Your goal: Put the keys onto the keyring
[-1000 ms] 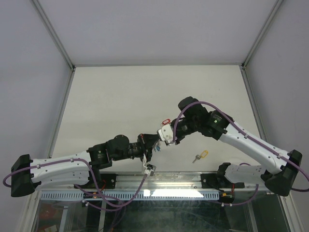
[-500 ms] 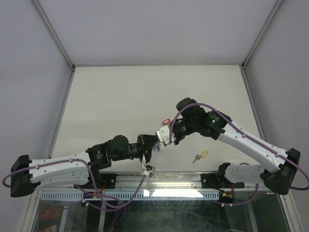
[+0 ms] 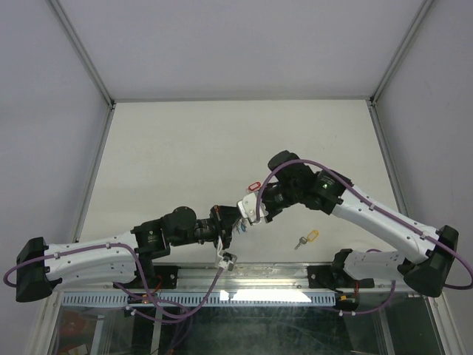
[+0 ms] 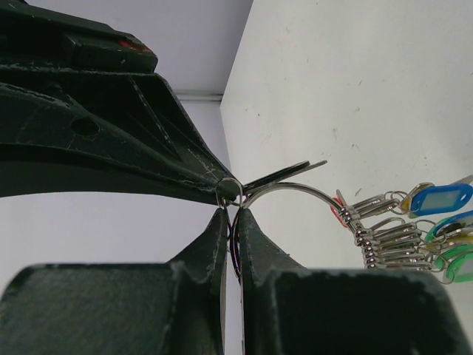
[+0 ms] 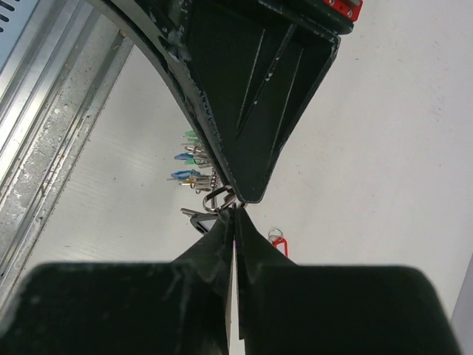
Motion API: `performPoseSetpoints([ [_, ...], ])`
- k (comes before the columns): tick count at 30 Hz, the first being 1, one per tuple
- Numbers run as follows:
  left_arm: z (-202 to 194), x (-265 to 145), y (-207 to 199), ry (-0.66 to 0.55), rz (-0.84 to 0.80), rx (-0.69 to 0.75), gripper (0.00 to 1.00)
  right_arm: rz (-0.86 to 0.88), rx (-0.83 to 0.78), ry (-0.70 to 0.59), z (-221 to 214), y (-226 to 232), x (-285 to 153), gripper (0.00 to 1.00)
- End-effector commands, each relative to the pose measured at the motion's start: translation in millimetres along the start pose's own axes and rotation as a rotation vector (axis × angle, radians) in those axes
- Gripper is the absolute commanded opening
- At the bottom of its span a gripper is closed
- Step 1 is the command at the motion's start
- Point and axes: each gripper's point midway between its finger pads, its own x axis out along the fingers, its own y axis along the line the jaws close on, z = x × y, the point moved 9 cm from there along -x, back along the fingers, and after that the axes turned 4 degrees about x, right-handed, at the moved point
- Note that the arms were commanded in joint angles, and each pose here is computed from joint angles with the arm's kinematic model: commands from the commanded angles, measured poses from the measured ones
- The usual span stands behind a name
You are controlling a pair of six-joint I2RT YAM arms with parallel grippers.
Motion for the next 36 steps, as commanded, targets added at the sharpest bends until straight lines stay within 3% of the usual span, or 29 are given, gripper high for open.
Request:
performPoseSetpoints([
  [1, 8, -2, 31, -0.050, 0.131, 0.016, 0.00, -0.110, -0.057, -0.031, 18, -10, -18, 0.00],
  [9, 8, -3, 31, -0.052, 0.133, 0.015, 0.00, -0.147, -0.083, -0.050, 24, -11, -26, 0.00],
  [36, 11, -3, 30, -0.077, 0.117, 0.024, 0.00, -0.026, -0.073, -0.137, 30, -9, -9, 0.00],
])
